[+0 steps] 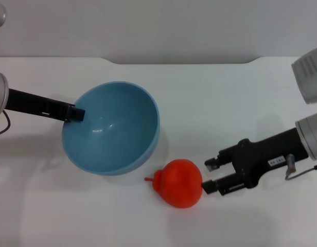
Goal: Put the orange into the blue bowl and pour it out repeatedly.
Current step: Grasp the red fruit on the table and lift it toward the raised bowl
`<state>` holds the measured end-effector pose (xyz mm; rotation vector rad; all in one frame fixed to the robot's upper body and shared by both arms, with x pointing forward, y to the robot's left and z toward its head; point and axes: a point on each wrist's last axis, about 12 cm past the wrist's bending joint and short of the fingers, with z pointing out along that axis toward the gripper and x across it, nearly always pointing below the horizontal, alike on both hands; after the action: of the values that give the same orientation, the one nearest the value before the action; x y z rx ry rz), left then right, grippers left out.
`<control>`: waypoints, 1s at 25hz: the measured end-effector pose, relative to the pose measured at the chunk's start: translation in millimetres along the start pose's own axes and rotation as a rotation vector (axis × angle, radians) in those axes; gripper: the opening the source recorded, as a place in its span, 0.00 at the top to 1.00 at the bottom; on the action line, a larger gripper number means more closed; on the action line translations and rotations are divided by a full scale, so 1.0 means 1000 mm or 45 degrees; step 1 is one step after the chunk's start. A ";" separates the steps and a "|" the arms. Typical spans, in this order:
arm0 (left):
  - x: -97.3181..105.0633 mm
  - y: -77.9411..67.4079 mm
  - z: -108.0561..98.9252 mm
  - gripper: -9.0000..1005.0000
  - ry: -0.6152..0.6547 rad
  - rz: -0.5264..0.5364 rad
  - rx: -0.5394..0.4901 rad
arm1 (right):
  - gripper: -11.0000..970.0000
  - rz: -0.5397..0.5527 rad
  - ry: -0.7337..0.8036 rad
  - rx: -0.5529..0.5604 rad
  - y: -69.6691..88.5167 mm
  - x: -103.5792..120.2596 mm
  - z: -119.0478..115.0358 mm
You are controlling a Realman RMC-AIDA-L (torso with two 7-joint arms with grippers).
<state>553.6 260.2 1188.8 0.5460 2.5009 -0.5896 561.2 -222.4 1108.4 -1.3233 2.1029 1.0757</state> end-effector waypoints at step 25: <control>0.002 -0.007 0.010 0.99 0.088 0.066 -0.025 | 0.34 0.060 0.078 0.165 -0.017 0.001 0.058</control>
<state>552.9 249.9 1182.1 0.6317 2.5465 -0.5344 573.7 -181.0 1066.3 -1.2656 2.2183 0.9108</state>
